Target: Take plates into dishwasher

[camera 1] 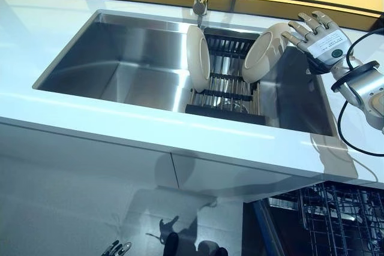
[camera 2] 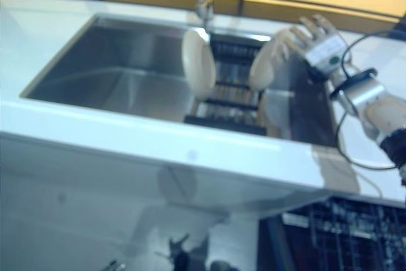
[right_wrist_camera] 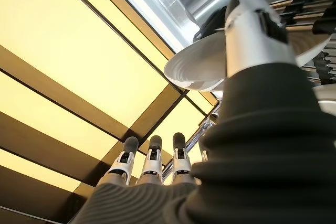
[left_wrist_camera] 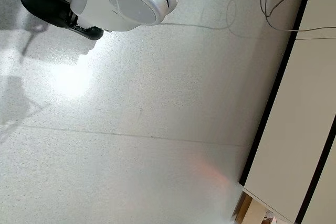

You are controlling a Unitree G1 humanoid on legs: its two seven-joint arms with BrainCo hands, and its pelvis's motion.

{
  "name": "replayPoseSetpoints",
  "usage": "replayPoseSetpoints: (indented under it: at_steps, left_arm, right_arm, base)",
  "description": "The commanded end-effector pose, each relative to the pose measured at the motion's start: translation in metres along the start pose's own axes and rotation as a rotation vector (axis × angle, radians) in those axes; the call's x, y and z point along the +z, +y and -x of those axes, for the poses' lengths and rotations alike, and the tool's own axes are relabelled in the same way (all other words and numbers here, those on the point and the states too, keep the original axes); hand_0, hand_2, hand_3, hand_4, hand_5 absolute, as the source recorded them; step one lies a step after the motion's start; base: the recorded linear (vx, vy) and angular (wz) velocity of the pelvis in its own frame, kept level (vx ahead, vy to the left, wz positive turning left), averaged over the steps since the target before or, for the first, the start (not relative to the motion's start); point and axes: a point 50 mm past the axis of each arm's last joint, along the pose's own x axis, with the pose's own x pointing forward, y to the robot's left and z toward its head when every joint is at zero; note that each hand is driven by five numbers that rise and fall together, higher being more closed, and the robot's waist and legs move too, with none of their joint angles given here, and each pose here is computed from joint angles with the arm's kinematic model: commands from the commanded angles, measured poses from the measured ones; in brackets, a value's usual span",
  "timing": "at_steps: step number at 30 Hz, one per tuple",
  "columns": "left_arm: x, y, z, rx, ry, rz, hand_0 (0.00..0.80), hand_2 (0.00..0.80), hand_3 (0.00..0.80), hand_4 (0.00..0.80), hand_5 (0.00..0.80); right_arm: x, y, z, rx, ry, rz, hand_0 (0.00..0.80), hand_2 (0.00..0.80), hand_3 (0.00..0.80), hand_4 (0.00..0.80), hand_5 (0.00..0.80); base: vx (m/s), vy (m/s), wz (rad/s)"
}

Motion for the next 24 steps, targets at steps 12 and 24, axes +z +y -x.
replayPoseSetpoints:
  at_steps: [12, 24]
  left_arm:
    - [-0.018, 0.013, 0.011, 0.034, 0.058, 0.020, 0.000, 0.000, 0.000, 0.000, 0.000]
    - [-0.015, 0.013, 0.011, 0.067, 0.018, 0.066, 0.000, 0.000, 0.000, 0.000, 0.000]
  right_arm:
    - [-0.029, -0.038, -0.010, -0.137, 0.092, 0.029, 0.000, 0.000, 0.000, 0.000, 0.000]
    - [-0.022, -0.040, -0.015, -0.142, 0.075, 0.012, 0.000, 0.000, 0.000, 0.000, 0.000]
  base:
    - [0.006, 0.003, 0.00]
    - [0.000, 0.000, 0.00]
